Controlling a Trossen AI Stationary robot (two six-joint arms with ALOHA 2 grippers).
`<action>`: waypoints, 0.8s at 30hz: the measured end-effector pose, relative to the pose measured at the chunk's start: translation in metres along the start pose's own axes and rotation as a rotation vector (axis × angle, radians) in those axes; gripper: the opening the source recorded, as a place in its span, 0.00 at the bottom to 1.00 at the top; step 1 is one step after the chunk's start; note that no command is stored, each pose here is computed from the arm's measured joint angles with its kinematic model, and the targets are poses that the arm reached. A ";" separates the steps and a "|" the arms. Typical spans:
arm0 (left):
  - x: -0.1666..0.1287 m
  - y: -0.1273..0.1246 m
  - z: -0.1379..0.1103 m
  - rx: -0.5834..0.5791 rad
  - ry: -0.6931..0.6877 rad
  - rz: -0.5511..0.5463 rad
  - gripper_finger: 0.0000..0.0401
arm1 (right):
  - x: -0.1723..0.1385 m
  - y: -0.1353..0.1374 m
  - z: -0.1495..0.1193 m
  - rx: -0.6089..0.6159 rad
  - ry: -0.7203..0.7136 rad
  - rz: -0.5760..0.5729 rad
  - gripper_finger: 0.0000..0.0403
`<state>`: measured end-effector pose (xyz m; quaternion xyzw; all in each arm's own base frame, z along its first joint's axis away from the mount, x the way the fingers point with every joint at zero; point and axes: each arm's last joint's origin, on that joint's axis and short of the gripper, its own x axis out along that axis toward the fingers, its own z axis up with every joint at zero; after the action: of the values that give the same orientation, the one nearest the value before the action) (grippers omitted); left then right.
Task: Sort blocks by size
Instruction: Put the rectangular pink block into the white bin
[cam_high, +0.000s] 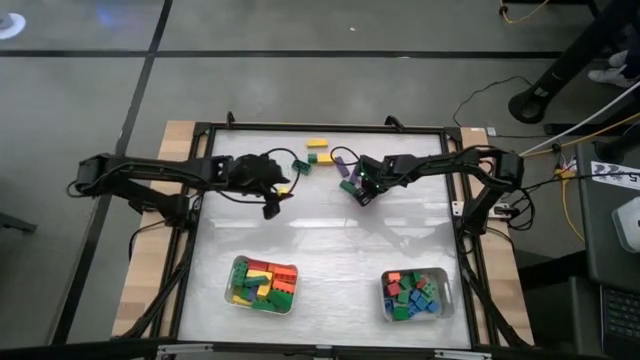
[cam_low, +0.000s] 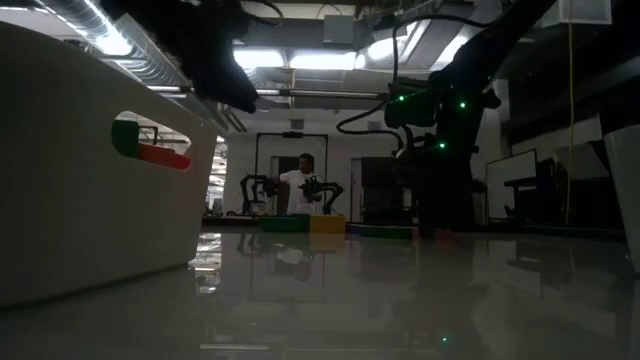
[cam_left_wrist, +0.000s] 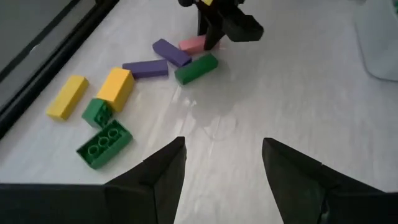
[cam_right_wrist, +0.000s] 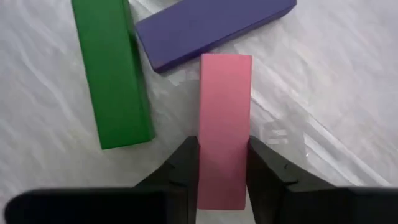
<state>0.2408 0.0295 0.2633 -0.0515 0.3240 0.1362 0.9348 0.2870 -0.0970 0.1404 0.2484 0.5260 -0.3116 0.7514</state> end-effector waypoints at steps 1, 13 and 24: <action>-0.003 0.000 -0.004 -0.006 -0.007 -0.005 0.49 | -0.001 0.000 0.000 -0.002 0.003 0.014 0.23; -0.012 -0.005 -0.057 -0.096 -0.125 -0.078 0.49 | -0.044 0.037 0.017 -0.069 -0.044 0.432 0.26; -0.004 -0.003 -0.079 -0.117 -0.132 -0.082 0.49 | -0.094 0.139 -0.002 -0.314 -0.433 0.856 0.26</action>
<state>0.1924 0.0113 0.2040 -0.1100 0.2507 0.1196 0.9543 0.3635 0.0185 0.2353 0.2553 0.2498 0.0630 0.9319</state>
